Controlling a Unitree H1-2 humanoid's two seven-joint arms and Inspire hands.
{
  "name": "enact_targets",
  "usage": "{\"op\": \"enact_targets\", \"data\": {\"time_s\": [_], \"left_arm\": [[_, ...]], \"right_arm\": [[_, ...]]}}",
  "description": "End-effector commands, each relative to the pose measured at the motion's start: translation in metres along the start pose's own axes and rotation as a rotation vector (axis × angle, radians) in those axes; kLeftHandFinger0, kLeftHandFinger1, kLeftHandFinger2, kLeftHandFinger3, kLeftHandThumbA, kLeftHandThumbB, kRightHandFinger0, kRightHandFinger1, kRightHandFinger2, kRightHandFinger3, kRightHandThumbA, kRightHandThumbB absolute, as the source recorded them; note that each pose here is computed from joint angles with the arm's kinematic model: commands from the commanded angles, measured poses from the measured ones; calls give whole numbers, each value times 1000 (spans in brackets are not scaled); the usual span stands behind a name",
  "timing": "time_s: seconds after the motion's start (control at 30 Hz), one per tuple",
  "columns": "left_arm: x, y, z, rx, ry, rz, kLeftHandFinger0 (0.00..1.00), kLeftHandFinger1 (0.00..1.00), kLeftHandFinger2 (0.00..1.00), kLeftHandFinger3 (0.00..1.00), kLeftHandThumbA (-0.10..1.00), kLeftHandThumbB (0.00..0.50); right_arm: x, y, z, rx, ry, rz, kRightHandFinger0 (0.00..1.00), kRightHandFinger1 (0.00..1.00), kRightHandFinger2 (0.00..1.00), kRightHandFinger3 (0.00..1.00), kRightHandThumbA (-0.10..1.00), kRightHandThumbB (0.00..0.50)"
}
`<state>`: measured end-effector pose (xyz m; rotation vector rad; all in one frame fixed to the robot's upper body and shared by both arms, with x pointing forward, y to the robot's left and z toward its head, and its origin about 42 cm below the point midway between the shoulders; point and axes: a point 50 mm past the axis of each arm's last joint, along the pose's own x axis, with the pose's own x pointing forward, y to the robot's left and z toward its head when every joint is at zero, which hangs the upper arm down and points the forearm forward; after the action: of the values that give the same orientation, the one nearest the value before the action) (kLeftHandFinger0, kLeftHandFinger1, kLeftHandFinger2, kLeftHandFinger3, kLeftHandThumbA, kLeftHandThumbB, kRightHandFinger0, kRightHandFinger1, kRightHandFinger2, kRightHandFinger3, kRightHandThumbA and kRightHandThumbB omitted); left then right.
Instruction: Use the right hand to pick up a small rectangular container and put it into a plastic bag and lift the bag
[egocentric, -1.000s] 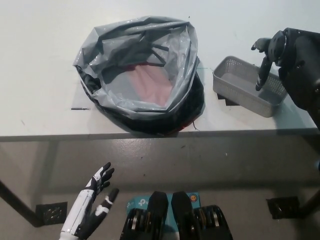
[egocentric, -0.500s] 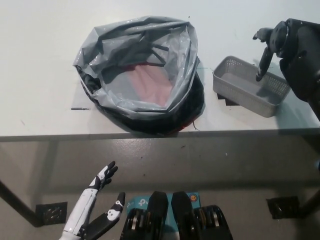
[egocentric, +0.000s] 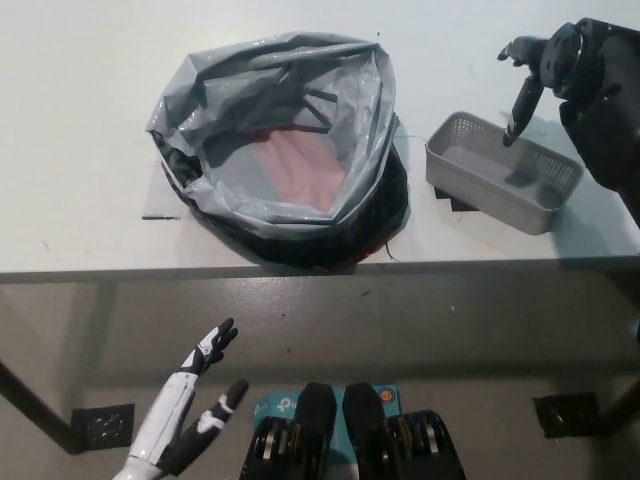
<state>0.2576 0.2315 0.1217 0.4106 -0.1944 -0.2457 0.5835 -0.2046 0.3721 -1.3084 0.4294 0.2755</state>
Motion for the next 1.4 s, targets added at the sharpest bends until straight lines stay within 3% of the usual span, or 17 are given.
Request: {"op": "enact_targets", "data": {"time_s": [0.0, 0.13, 0.4, 0.5, 0.67, 0.8, 0.93, 1.03, 1.07, 1.17, 1.37], "left_arm": [[5, 4, 6, 23, -63, -17, 1000, 1000, 1000, 1000, 1000, 275], [3, 3, 7, 27, -52, -28, 1000, 1000, 1000, 1000, 1000, 264], [7, 6, 8, 42, -50, -41, 1000, 1000, 1000, 1000, 1000, 273], [6, 4, 8, 37, -49, -50, 1000, 1000, 1000, 1000, 1000, 277], [8, 4, 8, 43, -54, -50, 1000, 1000, 1000, 1000, 1000, 277], [8, 3, 9, 43, -46, -51, 1000, 1000, 1000, 1000, 1000, 281], [8, 5, 9, 44, -48, -51, 1000, 1000, 1000, 1000, 1000, 281], [9, 5, 9, 47, -53, -52, 1000, 1000, 1000, 1000, 1000, 275], [10, 5, 9, 48, -54, -51, 1000, 1000, 1000, 1000, 1000, 275], [10, 5, 10, 50, -59, -50, 1000, 1000, 1000, 1000, 995, 269], [10, 7, 11, 47, -57, -47, 1000, 1000, 1000, 1000, 1000, 291]], "right_arm": [[-26, -48, 21, -9, -80, -96, 1000, 1000, 1000, 1000, 1000, 421], [-28, -41, 25, 31, -107, -75, 1000, 1000, 1000, 1000, 1000, 444], [-33, -39, 28, 125, -191, -28, 1000, 1000, 1000, 1000, 1000, 436], [-35, -35, 26, 159, -219, -25, 1000, 1000, 1000, 1000, 1000, 461], [-40, -32, 31, 163, -251, -18, 1000, 1000, 1000, 1000, 1000, 449], [-36, -24, 30, 149, -238, -14, 1000, 1000, 1000, 1000, 1000, 437], [-23, -8, 22, 161, -198, 8, 1000, 1000, 1000, 1000, 1000, 500], [-16, 0, 17, 189, -189, 40, 1000, 1000, 1000, 1000, 1000, 470], [-15, 1, 17, 182, -183, 38, 1000, 1000, 1000, 1000, 986, 433], [-9, 14, 11, 60, -124, 29, 1000, 1000, 1000, 1000, 1000, 460], [-4, 18, 8, -34, -46, -15, 1000, 1000, 1000, 1000, 1000, 464]]}}
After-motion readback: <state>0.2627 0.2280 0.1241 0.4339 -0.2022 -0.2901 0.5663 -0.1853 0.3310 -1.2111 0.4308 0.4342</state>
